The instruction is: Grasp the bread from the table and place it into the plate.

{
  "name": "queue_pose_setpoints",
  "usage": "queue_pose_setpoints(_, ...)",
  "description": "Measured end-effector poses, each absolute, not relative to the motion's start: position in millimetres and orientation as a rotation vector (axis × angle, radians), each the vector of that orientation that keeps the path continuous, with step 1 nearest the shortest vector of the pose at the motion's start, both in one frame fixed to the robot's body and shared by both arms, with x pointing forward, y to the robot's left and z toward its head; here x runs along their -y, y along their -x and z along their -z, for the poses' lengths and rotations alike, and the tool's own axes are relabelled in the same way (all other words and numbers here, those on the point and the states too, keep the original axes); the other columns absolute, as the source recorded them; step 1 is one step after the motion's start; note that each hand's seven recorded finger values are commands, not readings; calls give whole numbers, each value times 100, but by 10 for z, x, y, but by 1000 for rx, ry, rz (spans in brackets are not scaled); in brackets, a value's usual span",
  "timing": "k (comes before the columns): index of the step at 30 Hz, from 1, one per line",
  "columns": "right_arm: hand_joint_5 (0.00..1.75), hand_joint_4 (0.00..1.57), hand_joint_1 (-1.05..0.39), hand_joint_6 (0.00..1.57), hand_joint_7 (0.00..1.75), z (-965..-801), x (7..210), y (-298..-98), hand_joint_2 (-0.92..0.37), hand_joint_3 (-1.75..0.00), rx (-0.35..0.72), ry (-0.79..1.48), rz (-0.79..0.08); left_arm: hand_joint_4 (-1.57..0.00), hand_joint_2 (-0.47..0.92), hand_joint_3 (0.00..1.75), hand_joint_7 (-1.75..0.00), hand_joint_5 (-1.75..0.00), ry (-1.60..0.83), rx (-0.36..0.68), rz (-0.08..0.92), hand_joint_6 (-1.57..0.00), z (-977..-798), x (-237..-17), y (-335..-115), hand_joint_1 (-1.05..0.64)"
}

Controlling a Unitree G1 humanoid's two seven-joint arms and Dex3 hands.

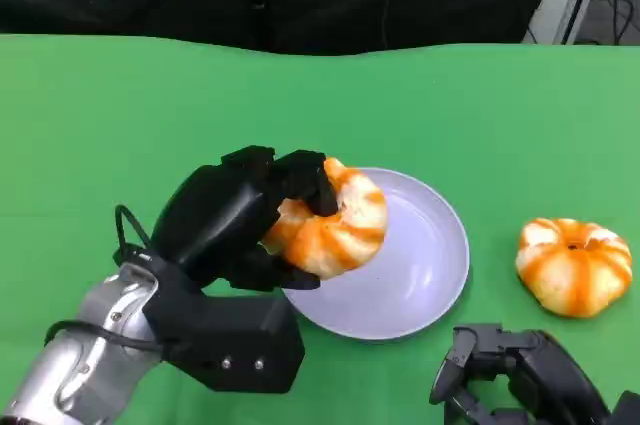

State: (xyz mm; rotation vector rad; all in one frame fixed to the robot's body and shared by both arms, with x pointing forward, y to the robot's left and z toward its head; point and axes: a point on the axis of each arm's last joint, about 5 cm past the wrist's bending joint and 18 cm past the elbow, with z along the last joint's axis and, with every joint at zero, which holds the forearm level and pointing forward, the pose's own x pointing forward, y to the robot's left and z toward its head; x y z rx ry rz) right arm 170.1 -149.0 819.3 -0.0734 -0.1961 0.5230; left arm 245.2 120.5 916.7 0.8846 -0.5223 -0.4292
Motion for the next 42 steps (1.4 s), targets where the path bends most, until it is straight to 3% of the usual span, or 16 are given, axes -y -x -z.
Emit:
queue_pose_setpoints(6,144,85,-12,87,117,-8193,1482,-1701,-62,-96,198,73,-520,-65,84,0,-175,-175,-887,508,437,-45,-9140,-1203,-2464,-12)
queue_pose_setpoints(13,144,85,-13,88,115,-8202,1454,-1693,-61,-97,202,83,-523,-65,83,0,-175,-175,-855,485,492,-45,-9051,-928,-2548,-12)
queue_pose_setpoints(25,142,84,-13,88,113,-8199,1445,-1680,-63,-95,199,81,-520,-65,82,0,-175,-175,-864,486,511,-45,-9042,-856,-2621,-15)
queue_pose_setpoints(32,142,84,-14,89,113,-8207,1441,-1682,-61,-97,199,80,-522,-64,80,0,-175,-175,-902,456,579,-44,-9001,-593,-2641,-15)
queue_pose_setpoints(42,143,83,-12,86,117,-8212,1450,-1674,-62,-98,193,84,-521,-59,82,1,-175,-175,-951,443,624,-40,-8978,-489,-2664,-16)
